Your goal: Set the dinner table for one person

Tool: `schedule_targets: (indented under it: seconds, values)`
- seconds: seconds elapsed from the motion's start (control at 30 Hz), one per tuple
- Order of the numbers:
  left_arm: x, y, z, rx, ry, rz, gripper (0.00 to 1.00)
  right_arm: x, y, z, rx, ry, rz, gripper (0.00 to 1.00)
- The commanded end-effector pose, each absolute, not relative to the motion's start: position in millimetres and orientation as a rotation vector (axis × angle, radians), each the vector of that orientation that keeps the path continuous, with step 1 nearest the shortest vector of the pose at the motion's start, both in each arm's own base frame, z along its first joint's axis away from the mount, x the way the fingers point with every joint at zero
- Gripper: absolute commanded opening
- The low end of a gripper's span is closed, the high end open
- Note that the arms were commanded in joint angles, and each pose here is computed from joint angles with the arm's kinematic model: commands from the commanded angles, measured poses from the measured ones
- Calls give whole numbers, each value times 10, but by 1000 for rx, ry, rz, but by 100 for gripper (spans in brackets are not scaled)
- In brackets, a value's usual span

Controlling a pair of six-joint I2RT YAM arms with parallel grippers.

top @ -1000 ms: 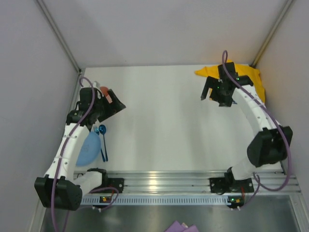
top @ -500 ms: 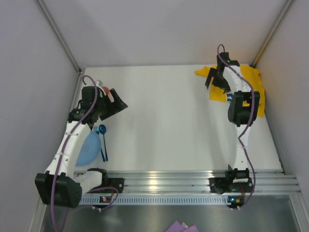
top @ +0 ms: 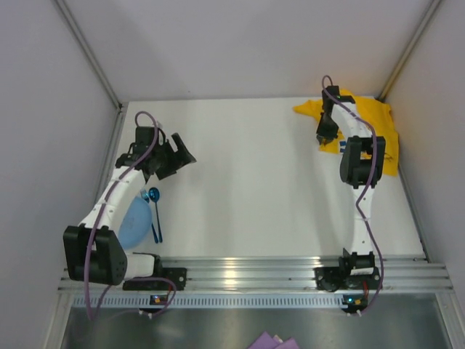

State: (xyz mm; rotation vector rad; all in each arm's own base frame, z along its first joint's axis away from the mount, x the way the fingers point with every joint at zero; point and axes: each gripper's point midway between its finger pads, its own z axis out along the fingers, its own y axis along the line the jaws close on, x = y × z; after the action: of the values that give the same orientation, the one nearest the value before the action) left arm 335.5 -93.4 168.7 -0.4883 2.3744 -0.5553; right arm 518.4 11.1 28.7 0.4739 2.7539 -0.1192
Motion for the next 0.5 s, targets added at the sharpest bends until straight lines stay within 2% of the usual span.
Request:
schedule_targets:
  seconds: [0.0,0.07,0.1,0.23,0.33,0.47]
  values:
    - [3649,-980,1913,-470,2269,-592,89,5016,152,107,435,2833,-167,15]
    - [3708,-1005,1853,-471,2284,-601,88,4942,200,55,418,2860,-174,3]
    - [3742,-1017,1809,-474,2294,-605,88,4898,226,25,405,2875,-179,0]
    - [3811,-1067,1820,-459,2292,-622,86,4835,466,145,356,2877,-141,0]
    - [3838,-1077,1854,-438,2281,-616,86,4745,970,419,277,2864,-2,0]
    - [3853,-1047,1924,-418,2261,-594,87,4212,2271,858,41,2887,357,0]
